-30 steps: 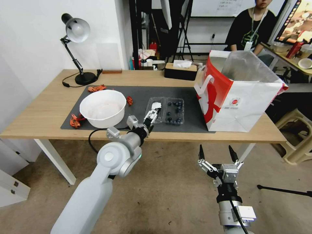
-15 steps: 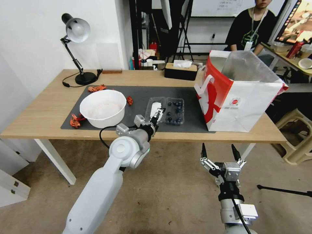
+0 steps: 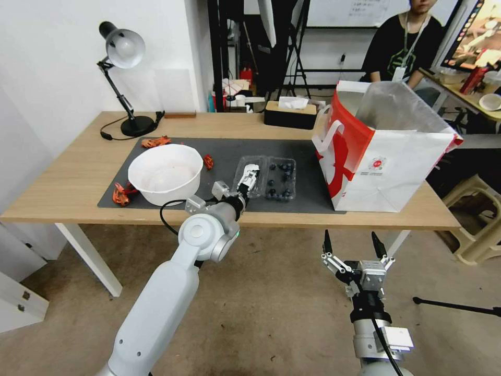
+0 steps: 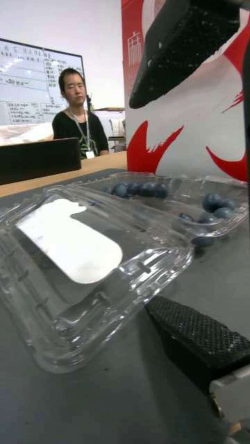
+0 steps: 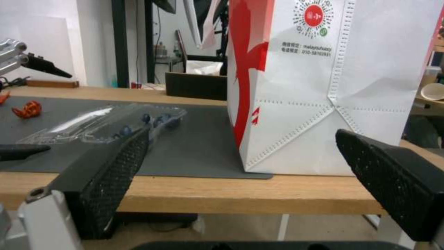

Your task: Close the takeout container lid, then place the container into the takeout bag.

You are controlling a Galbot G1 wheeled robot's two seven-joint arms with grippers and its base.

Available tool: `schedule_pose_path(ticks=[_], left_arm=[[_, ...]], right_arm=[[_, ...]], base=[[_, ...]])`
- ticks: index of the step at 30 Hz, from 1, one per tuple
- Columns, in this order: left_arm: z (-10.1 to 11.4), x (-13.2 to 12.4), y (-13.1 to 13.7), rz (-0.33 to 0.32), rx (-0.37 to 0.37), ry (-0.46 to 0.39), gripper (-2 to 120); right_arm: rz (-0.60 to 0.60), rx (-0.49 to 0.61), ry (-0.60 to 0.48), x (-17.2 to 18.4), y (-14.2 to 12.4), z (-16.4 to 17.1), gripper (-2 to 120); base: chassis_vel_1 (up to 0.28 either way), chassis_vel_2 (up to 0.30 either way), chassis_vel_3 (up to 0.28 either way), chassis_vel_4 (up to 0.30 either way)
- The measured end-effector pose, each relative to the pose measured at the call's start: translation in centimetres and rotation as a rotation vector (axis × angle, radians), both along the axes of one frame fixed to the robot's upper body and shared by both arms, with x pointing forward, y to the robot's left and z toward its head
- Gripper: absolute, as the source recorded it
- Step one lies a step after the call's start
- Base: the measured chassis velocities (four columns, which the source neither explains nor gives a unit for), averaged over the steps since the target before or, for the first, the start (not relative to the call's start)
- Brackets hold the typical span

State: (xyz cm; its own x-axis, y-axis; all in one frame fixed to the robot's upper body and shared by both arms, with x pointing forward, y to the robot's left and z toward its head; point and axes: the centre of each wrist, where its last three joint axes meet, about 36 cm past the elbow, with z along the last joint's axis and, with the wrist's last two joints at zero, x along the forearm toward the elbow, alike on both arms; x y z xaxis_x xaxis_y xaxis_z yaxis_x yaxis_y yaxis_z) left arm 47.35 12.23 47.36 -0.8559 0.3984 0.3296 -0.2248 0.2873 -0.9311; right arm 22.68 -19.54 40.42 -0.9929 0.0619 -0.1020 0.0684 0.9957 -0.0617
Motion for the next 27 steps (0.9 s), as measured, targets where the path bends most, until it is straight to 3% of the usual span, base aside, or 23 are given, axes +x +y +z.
schedule_pose_path(ticks=[7,9,10,13,27], left_arm=[[-0.4,0.0,-0.4,0.009,0.052,-0.069,100],[-1.2,-0.6,-1.0,0.011,0.118,-0.166,100],[-1.2,-0.6,-1.0,0.011,0.118,-0.166,100],[-2.0,-1.4,-1.7,0.006,0.189,-0.274,100],[-2.3,-2.3,-2.6,-0.046,0.315,-0.521,100]], right_arm=[[-0.004,-0.003,-0.001,0.0,-0.1,0.0,100],[-0.004,-0.002,-0.001,0.0,-0.1,0.0,100],[-0.004,-0.002,-0.001,0.0,-0.1,0.0,100],[-0.004,-0.001,-0.001,-0.1,-0.1,-0.1,100],[-0.005,-0.002,-0.003,-0.1,0.0,-0.2,100]], base=[[0.0,0.0,0.0,0.0],[0.0,0.0,0.0,0.0],[0.0,0.0,0.0,0.0],[0.0,0.0,0.0,0.0],[0.0,0.0,0.0,0.0]])
